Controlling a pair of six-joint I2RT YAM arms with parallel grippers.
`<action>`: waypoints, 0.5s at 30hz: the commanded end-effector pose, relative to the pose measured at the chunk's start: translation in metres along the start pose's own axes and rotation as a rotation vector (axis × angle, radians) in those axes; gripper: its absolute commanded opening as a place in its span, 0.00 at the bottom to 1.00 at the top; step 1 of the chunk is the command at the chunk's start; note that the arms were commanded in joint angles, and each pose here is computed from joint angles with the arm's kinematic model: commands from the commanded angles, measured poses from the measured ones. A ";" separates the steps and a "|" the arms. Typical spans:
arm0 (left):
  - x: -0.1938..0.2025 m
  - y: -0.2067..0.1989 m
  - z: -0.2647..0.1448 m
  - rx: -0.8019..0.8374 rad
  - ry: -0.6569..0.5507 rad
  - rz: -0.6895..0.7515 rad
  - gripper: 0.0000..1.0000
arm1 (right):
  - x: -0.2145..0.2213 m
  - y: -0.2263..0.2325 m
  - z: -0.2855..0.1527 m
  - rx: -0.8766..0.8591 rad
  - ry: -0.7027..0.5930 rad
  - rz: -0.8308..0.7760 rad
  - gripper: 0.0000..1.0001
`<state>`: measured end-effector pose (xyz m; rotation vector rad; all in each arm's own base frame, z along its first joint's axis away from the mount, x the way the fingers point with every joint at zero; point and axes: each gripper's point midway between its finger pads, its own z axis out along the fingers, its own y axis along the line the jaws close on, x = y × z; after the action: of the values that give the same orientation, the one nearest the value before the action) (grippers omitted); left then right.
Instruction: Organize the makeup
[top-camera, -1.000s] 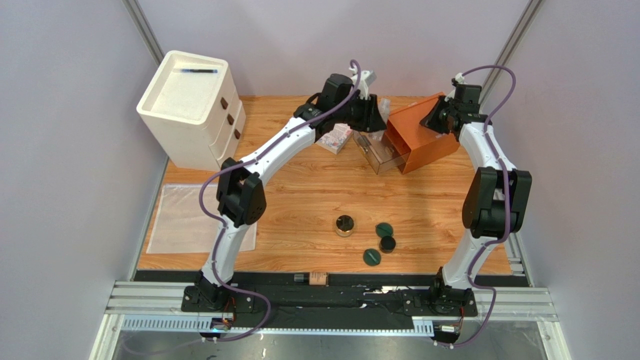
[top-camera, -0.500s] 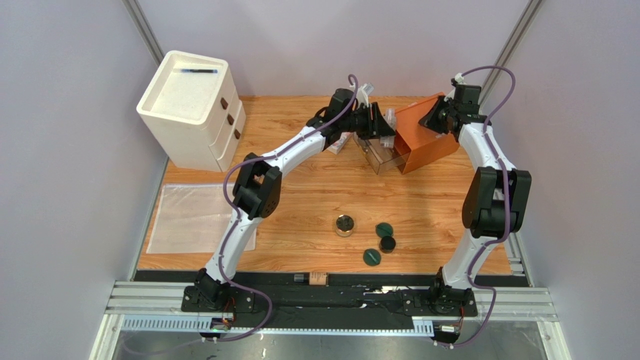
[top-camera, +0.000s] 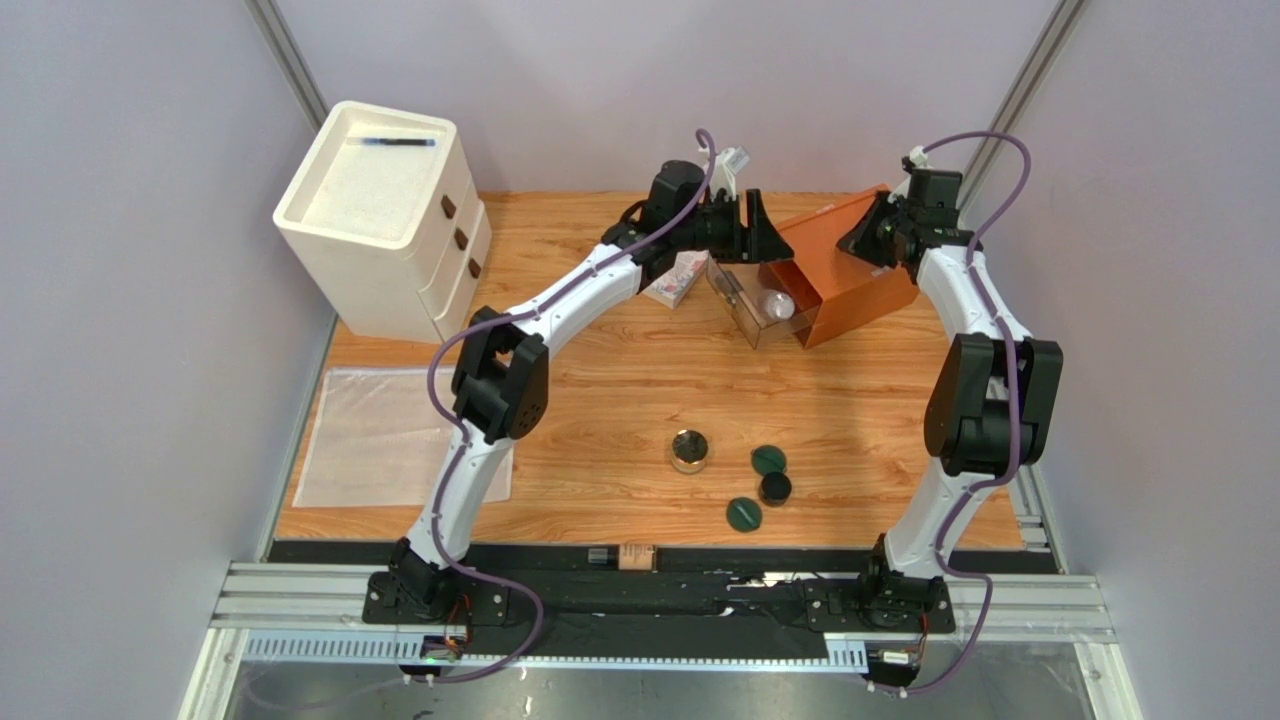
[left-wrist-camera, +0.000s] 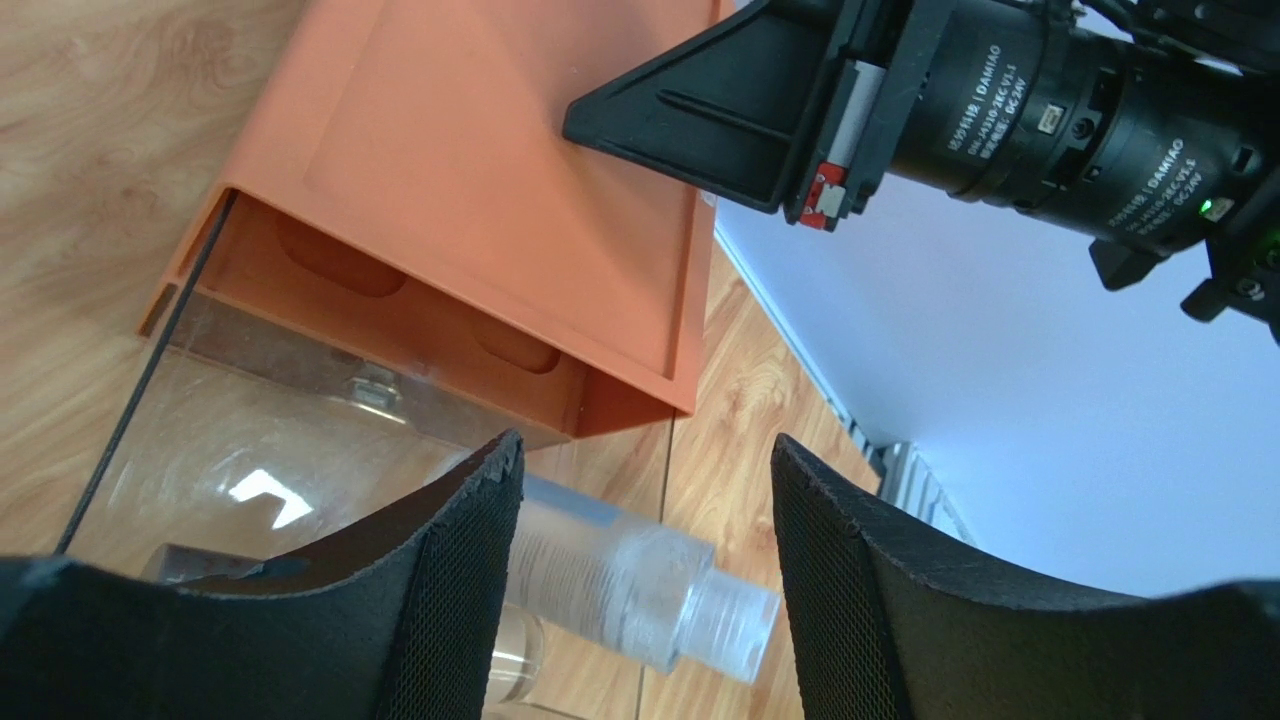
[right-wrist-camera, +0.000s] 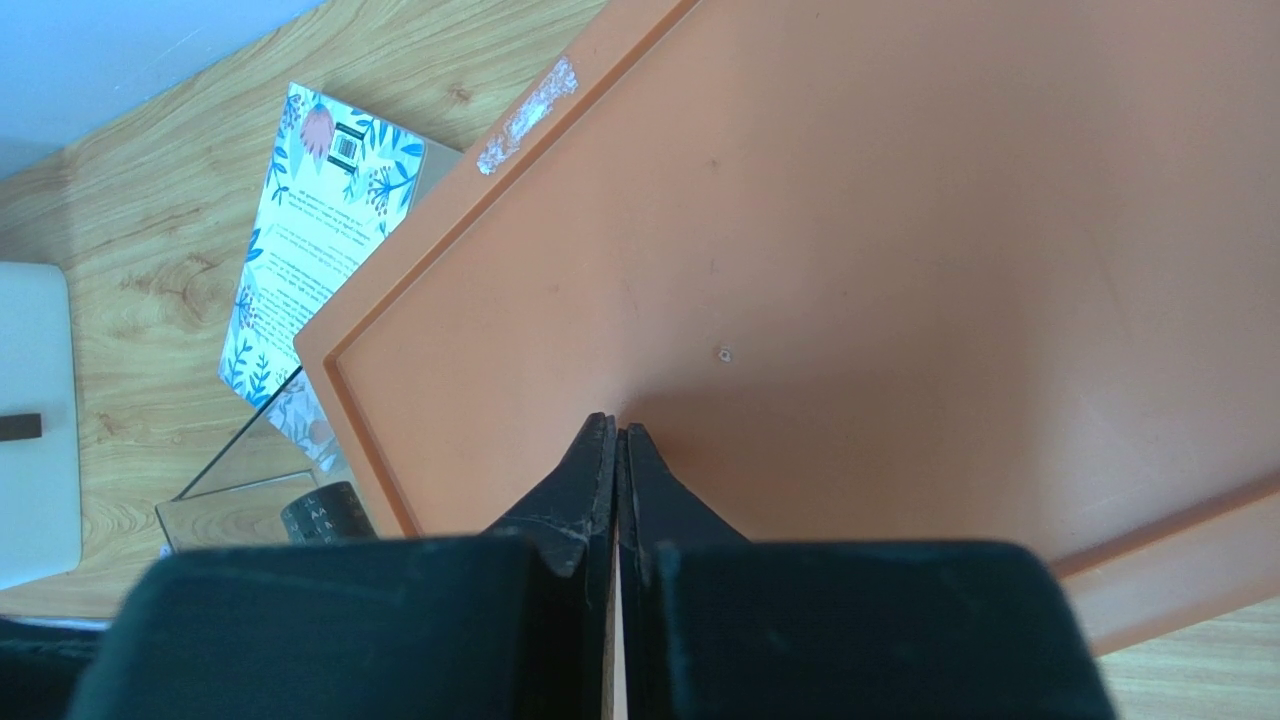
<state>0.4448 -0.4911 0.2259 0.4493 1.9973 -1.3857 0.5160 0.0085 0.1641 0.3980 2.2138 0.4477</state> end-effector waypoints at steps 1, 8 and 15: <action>-0.038 -0.052 -0.036 0.033 -0.066 0.180 0.67 | 0.102 -0.050 0.007 0.169 0.330 0.060 0.00; -0.034 -0.058 -0.067 -0.021 -0.025 0.362 0.66 | 0.104 -0.051 0.008 0.171 0.334 0.062 0.00; -0.007 -0.051 -0.087 -0.100 0.090 0.467 0.65 | 0.106 -0.052 0.008 0.171 0.340 0.063 0.00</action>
<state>0.4111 -0.4449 0.2875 0.7421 1.8661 -1.1152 0.5161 0.0085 0.1641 0.3979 2.2135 0.4477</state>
